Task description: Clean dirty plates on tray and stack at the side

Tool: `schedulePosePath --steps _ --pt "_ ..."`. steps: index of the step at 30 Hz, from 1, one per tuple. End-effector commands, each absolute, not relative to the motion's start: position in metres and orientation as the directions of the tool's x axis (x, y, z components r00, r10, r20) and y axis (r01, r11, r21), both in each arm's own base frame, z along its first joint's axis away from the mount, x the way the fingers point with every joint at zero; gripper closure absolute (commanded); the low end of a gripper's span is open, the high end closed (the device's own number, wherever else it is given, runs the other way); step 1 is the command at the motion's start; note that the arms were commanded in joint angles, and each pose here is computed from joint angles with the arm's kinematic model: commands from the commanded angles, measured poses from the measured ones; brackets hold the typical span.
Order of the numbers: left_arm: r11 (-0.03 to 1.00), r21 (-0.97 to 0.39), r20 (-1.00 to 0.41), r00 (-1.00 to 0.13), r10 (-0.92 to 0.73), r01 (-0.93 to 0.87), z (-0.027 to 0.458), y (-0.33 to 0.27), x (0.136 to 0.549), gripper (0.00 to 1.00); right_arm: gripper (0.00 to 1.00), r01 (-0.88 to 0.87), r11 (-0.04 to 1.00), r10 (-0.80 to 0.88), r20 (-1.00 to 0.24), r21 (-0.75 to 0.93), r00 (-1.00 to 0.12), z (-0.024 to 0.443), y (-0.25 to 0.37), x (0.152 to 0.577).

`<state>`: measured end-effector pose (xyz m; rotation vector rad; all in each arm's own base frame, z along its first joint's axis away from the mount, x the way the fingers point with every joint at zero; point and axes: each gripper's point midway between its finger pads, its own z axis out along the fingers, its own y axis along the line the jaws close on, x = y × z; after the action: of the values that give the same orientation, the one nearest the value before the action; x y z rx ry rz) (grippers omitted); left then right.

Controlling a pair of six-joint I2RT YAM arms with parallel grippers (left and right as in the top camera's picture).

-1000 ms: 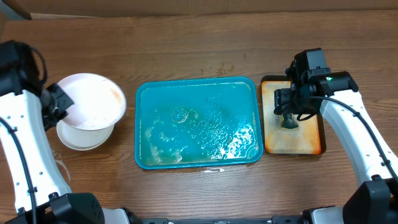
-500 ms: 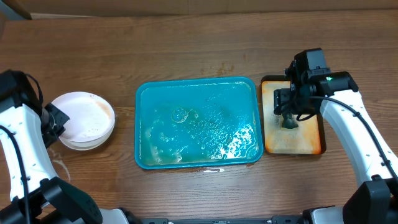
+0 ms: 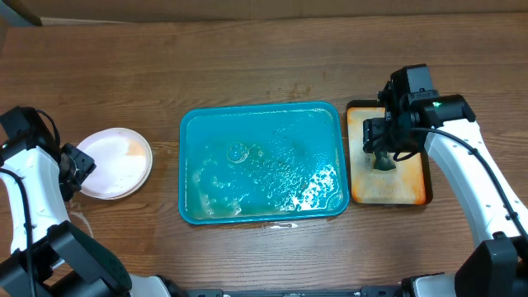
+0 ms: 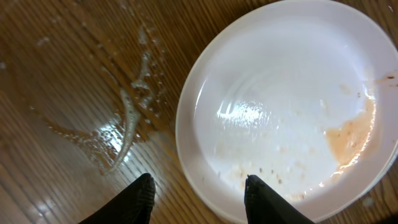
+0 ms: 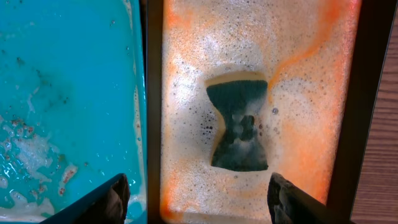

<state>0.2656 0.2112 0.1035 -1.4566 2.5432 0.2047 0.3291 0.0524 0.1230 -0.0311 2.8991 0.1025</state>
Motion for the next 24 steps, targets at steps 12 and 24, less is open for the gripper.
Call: schedulePosePath --steps 12,24 --pt "0.837 -0.344 -0.278 -0.805 -0.525 -0.427 0.159 0.096 0.315 0.3 0.09 -0.097 0.965 -0.006 -0.348 0.244 -0.937 0.148 0.084 0.348" --pt "0.934 -0.231 0.092 -0.962 -0.257 -0.272 0.152 0.012 0.221 0.0 0.0 0.05 0.964 0.117 -0.247 0.261 -0.962 0.141 0.058 0.332"
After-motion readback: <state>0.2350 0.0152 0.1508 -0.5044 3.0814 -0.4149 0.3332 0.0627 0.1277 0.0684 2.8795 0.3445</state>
